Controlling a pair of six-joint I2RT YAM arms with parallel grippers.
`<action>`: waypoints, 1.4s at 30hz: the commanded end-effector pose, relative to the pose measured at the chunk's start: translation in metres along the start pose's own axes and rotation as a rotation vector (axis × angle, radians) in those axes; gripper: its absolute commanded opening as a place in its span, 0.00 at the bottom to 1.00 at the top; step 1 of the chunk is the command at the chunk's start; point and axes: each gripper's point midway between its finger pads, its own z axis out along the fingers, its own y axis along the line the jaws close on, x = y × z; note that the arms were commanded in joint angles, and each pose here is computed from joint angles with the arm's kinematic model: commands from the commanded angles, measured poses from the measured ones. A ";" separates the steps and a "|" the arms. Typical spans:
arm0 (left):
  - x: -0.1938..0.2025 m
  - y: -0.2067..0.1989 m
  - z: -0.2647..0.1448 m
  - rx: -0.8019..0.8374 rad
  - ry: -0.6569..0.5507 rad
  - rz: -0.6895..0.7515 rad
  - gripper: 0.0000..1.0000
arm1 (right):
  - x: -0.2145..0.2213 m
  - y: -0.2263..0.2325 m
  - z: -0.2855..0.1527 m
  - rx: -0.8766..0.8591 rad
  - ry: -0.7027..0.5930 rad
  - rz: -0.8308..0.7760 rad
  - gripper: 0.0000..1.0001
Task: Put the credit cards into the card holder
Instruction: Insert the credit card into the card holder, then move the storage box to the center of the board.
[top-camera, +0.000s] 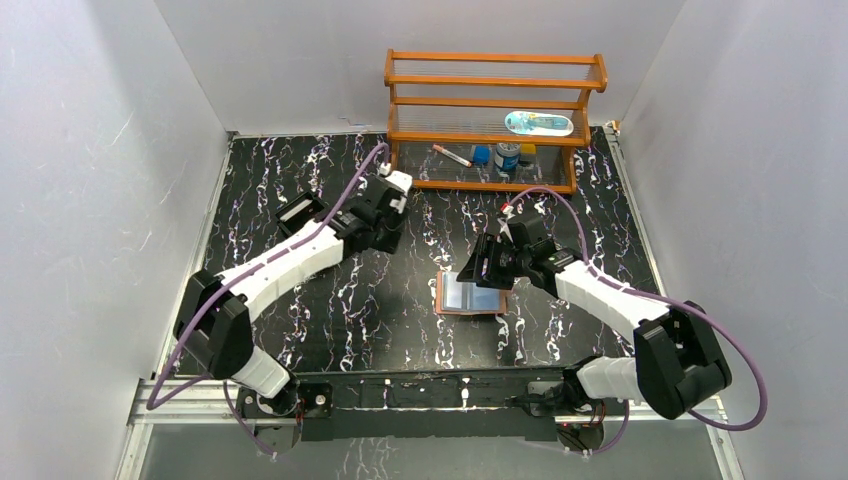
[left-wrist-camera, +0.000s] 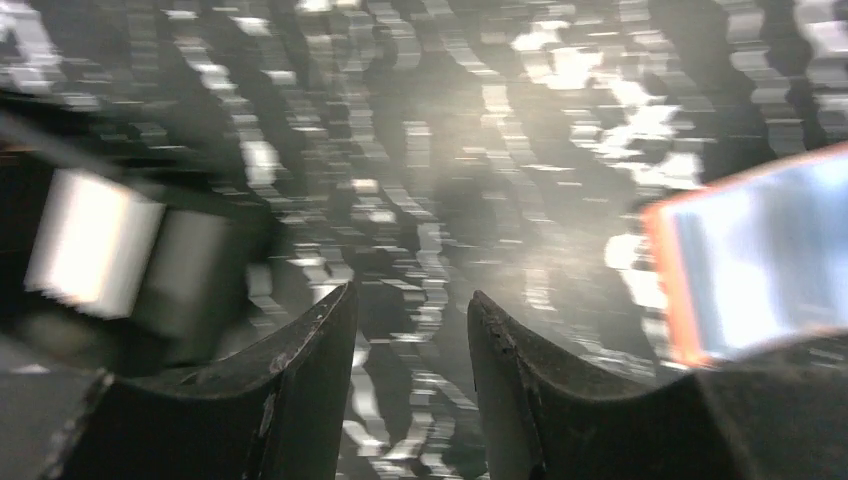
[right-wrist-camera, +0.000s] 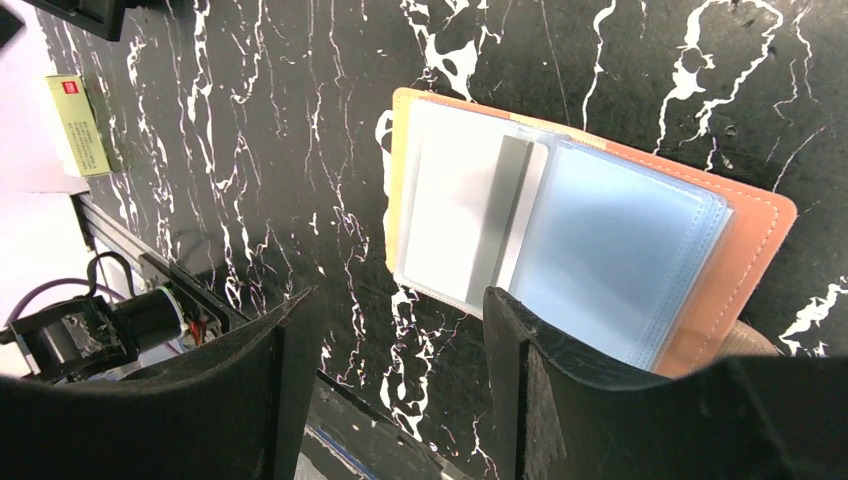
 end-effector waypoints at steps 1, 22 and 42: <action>0.001 0.107 -0.017 -0.323 0.096 0.356 0.44 | -0.021 0.022 -0.014 -0.053 -0.072 -0.052 0.66; 0.015 0.209 0.047 -0.365 0.130 0.450 0.63 | -0.017 0.024 -0.017 -0.070 -0.063 -0.049 0.66; 0.011 0.251 0.062 -0.539 0.134 0.488 0.56 | -0.034 0.056 -0.004 -0.192 -0.074 0.117 0.63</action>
